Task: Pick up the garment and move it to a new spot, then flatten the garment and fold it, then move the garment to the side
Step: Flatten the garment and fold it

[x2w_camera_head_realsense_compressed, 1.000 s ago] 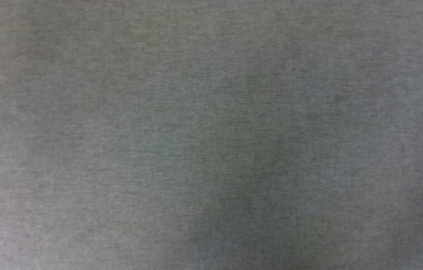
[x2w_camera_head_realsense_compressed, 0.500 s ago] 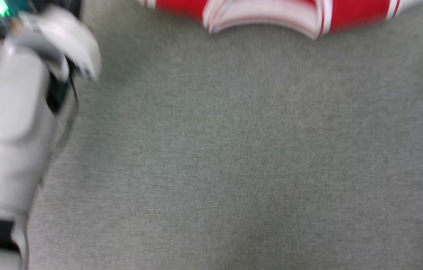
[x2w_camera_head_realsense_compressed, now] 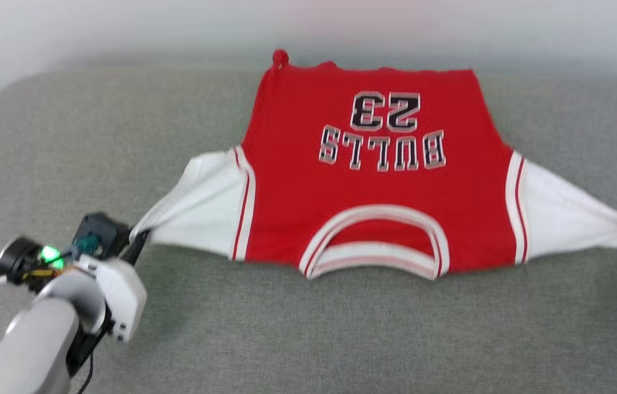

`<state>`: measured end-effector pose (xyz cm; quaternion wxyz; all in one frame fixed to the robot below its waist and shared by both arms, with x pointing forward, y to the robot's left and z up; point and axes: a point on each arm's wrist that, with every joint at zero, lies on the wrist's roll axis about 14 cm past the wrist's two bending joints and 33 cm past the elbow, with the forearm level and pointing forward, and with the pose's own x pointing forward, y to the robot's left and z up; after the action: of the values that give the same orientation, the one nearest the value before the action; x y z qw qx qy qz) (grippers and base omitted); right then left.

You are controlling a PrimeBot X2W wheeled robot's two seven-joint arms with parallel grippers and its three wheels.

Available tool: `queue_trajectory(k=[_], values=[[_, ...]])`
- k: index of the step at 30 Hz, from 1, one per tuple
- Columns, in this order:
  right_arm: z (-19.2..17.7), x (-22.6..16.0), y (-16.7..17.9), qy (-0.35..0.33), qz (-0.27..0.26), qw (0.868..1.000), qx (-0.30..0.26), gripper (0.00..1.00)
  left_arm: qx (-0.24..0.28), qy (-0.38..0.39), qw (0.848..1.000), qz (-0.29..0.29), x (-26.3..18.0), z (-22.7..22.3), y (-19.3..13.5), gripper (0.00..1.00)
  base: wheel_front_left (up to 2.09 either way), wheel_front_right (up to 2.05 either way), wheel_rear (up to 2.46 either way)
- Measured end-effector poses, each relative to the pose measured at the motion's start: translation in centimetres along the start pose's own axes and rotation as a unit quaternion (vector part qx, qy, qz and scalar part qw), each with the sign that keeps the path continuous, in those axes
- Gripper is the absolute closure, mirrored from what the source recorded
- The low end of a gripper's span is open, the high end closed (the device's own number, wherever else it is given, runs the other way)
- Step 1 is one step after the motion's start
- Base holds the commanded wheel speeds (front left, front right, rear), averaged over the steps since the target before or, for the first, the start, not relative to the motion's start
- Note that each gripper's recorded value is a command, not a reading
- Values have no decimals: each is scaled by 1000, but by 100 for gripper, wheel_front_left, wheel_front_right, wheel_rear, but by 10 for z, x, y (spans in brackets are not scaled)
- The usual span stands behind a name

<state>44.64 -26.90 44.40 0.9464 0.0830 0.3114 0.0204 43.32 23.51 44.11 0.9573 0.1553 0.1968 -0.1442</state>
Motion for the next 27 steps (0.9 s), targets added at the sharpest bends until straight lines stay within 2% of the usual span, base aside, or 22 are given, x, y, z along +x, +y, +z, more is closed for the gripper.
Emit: queue_trajectory(k=[4,8,16,21,26,27], values=[[-17,-27,-4,12,-3,1000,16,100,-9,25,1000,-5,-31,-16,-7,100,0,0,0],[-47,-51,-5,57,0,998,23,100,-8,73,997,-36,-58,-39,-27,100,0,0,0],[-97,-97,-14,140,-13,989,46,100,-24,114,992,-53,-90,-57,-45,100,0,0,0],[-118,-106,-8,169,-14,984,54,100,-58,124,988,-76,-97,-63,-67,100,0,0,0],[-116,-102,-7,169,-18,984,53,100,-91,109,986,-87,-94,-54,-78,100,0,0,0],[-111,-99,-4,165,-15,985,50,53,-96,106,986,-87,-94,-51,-79,100,0,0,0]])
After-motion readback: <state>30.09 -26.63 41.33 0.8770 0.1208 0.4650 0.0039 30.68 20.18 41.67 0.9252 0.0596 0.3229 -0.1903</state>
